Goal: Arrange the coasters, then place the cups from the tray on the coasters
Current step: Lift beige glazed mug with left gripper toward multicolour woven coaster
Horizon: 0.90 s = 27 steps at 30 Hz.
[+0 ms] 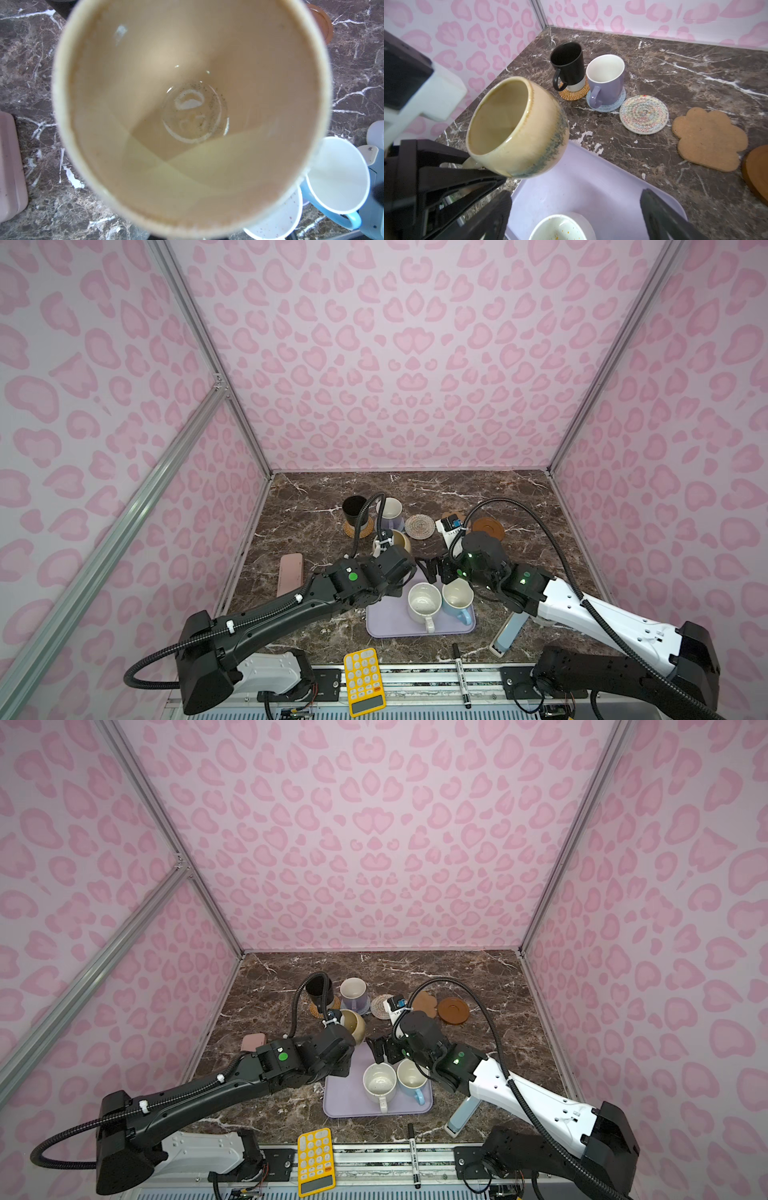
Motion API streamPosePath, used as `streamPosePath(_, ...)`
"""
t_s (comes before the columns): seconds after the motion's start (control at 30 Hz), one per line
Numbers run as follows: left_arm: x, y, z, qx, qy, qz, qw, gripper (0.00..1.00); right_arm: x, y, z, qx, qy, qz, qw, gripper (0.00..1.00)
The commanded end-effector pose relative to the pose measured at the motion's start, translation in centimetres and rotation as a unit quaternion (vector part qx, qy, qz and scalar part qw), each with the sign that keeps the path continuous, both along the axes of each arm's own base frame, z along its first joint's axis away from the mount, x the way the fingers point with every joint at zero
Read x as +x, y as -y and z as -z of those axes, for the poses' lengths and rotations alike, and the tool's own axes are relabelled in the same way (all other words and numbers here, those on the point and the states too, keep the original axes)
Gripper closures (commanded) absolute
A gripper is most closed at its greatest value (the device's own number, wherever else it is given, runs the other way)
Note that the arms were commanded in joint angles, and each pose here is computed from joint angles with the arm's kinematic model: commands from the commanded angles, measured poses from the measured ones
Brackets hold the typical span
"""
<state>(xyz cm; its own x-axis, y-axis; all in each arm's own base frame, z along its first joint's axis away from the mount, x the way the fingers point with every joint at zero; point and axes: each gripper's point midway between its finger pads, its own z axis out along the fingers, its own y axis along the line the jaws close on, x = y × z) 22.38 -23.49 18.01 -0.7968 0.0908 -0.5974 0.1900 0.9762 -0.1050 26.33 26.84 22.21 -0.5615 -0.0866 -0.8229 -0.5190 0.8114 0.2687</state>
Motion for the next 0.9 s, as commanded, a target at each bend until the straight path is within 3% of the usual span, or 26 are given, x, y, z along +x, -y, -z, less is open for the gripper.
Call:
streamPosePath(0.0, 2.0, 1.5, -2.1, -0.006, 0.031, 0.012, 0.999, 0.99, 1.8, 0.7, -1.1, 0.046, 0.001, 0.021, 0.999, 0.02)
streamPosePath(0.23, 6.0, 4.0, -3.5, -0.009, 0.023, 0.008, 1.0, 0.99, 5.3, 3.6, 0.0, 0.051, -0.02, 0.083, 0.995, 0.02)
streamPosePath(0.6, 12.0, 7.6, -1.6, -0.013, 0.005, -0.031, 0.999, 1.0, 8.1, 6.8, 1.1, 0.06, -0.037, 0.118, 0.991, 0.02)
streamPosePath(0.87, 15.3, 9.3, 2.2, -0.023, -0.032, -0.059, 0.997, 1.0, 8.2, 7.0, 3.4, 0.049, -0.062, 0.093, 0.993, 0.03)
